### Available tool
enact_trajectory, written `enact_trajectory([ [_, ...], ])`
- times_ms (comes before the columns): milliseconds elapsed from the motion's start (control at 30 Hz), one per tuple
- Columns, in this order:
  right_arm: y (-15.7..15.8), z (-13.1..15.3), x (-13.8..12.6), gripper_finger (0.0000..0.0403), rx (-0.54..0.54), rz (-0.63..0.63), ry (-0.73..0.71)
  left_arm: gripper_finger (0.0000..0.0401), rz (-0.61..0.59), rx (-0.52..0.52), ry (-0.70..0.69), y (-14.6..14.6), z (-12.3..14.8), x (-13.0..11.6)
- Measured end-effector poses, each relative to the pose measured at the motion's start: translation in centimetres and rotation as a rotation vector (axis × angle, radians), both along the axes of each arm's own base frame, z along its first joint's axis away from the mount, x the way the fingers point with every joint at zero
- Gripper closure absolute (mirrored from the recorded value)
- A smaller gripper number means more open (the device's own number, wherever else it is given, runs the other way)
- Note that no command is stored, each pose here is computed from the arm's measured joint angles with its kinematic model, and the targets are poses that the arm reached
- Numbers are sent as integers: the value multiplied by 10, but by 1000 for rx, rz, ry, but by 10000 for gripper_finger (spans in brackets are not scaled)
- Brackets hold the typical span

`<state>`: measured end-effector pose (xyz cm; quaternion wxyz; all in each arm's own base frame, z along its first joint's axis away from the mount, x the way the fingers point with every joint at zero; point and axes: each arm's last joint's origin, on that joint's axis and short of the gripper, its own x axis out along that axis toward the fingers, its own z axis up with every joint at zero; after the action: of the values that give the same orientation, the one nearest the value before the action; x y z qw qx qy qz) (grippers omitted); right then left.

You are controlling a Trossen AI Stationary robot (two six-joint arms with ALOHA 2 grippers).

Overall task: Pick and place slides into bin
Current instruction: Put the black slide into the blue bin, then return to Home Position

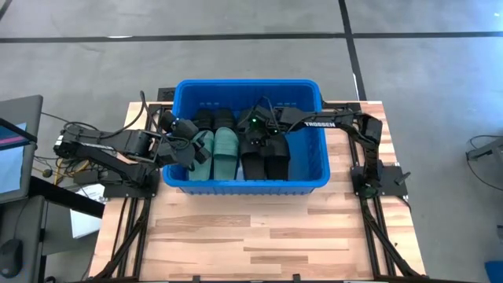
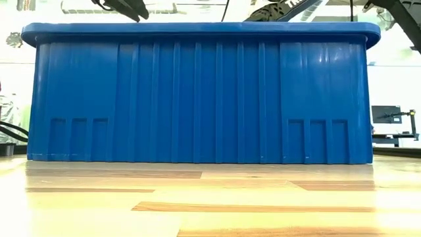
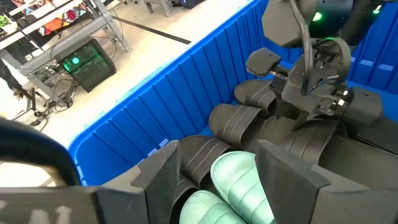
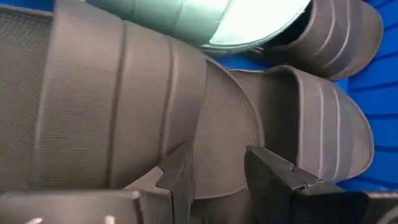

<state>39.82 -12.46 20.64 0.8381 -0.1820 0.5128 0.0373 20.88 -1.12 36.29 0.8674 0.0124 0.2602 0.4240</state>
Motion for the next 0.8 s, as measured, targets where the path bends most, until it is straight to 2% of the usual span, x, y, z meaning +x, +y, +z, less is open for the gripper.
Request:
enact_trajectory([
  [333,11,18,9,272,10,88,-34,202,1,1,-1,0,0,0],
  [533,3,26,10,272,4,28,-60,202,1,1,4,0,0,0],
  [667,-8,47,7,272,7,-50,-97,202,1,2,5,0,0,0],
  [800,-11,84,0,272,-10,-65,-168,202,1,3,5,0,0,0],
])
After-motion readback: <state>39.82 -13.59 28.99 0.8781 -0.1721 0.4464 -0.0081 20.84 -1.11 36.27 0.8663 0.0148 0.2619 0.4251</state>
